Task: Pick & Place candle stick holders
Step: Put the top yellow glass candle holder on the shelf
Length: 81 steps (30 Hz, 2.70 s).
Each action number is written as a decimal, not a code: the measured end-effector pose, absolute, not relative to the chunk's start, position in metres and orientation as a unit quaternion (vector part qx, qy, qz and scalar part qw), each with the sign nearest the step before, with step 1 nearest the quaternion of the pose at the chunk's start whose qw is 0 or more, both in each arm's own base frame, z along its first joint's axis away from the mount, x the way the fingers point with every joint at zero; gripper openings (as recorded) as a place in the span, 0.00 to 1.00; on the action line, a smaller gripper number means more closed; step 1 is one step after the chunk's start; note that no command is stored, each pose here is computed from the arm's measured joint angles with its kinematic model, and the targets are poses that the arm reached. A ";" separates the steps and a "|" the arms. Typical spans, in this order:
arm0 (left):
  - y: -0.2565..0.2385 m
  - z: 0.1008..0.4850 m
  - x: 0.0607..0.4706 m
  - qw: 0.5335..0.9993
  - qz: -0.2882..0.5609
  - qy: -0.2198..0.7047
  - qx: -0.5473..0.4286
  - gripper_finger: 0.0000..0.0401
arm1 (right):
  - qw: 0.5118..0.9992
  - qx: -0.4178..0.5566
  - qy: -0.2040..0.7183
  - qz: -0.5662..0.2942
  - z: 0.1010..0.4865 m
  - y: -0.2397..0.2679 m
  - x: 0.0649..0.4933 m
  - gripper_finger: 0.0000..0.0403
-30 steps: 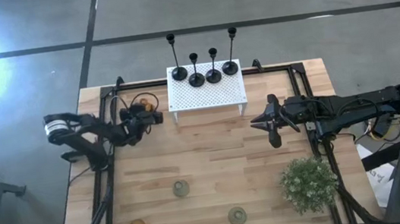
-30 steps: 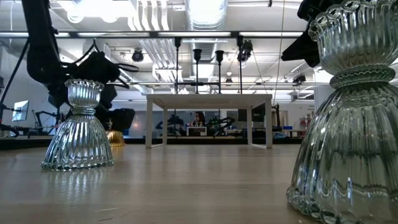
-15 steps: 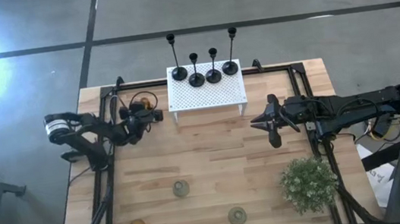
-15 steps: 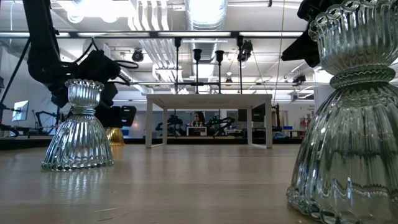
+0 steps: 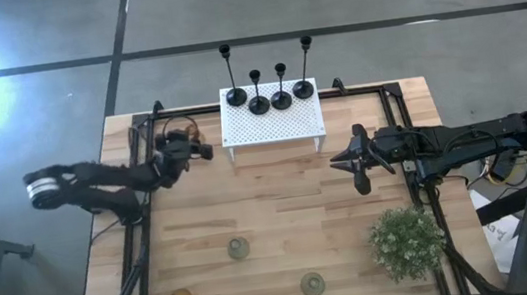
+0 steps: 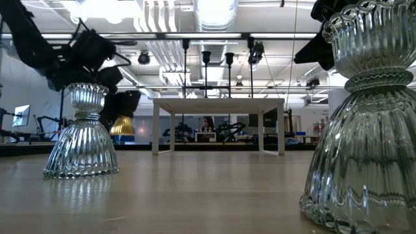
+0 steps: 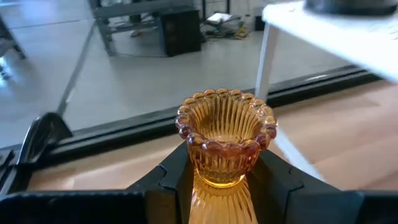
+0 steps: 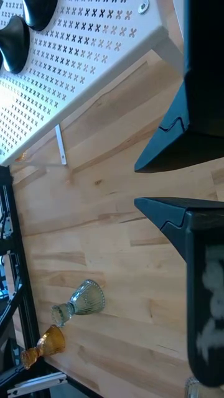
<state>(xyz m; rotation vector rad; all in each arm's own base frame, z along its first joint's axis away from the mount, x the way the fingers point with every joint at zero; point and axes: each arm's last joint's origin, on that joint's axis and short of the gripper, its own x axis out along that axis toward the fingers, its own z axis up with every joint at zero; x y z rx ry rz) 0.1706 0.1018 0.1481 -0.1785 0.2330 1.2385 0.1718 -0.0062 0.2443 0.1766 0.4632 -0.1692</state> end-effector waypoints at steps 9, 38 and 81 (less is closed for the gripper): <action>0.088 0.196 0.145 0.825 0.547 0.111 -0.091 0.30 | 0.966 0.087 0.229 -0.084 0.244 -0.006 0.172 0.17; 0.110 0.293 0.229 0.957 0.272 0.087 -0.050 0.30 | 0.966 0.087 0.229 -0.083 0.244 -0.006 0.172 0.17; 0.159 0.245 0.251 0.934 0.329 0.128 -0.050 0.33 | 0.966 0.087 0.229 -0.084 0.244 -0.006 0.172 0.17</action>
